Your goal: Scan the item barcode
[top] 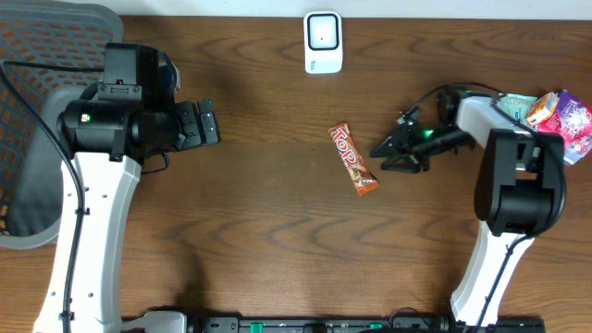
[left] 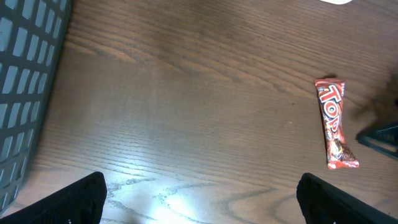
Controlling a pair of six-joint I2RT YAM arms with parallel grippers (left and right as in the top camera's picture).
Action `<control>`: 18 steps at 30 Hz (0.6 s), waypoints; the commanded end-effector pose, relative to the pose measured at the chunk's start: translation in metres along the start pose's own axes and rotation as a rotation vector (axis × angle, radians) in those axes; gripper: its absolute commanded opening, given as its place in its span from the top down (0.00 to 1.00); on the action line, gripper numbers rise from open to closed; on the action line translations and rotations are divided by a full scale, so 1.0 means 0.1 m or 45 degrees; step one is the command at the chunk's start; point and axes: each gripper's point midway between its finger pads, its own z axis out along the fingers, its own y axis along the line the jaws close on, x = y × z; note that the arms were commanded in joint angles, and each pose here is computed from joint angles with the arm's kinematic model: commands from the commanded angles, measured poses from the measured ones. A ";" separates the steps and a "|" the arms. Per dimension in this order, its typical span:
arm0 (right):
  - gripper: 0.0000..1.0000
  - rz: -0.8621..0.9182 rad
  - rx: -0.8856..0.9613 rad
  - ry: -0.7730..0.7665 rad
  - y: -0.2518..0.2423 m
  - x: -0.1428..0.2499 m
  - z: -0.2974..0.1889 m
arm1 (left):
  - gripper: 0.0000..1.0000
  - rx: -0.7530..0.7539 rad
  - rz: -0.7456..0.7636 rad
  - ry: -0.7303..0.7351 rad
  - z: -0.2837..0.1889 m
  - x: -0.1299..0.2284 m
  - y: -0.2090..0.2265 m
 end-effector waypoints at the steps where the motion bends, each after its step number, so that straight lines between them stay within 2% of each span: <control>1: 0.51 -0.138 0.112 -0.085 0.20 -0.04 -0.24 | 0.02 -0.009 -0.001 -0.003 0.00 -0.01 0.02; 8: 0.55 -0.412 0.420 -0.187 0.58 0.14 -0.30 | 0.02 -0.009 -0.001 -0.003 0.00 -0.01 0.02; 11: 0.69 -0.475 0.573 -0.236 0.68 0.17 -0.22 | 0.02 -0.009 0.000 -0.002 0.00 -0.01 0.02; 14: 0.93 -0.464 0.711 -0.290 0.71 0.16 -0.08 | 0.02 -0.009 -0.001 -0.003 0.00 -0.01 0.02; 15: 0.98 -0.460 0.751 -0.300 0.71 0.16 -0.01 | 0.02 -0.009 -0.001 -0.003 0.00 -0.01 0.02; 18: 0.99 -0.425 0.874 -0.335 0.65 0.15 0.14 | 0.02 -0.009 -0.001 -0.003 0.00 -0.01 0.02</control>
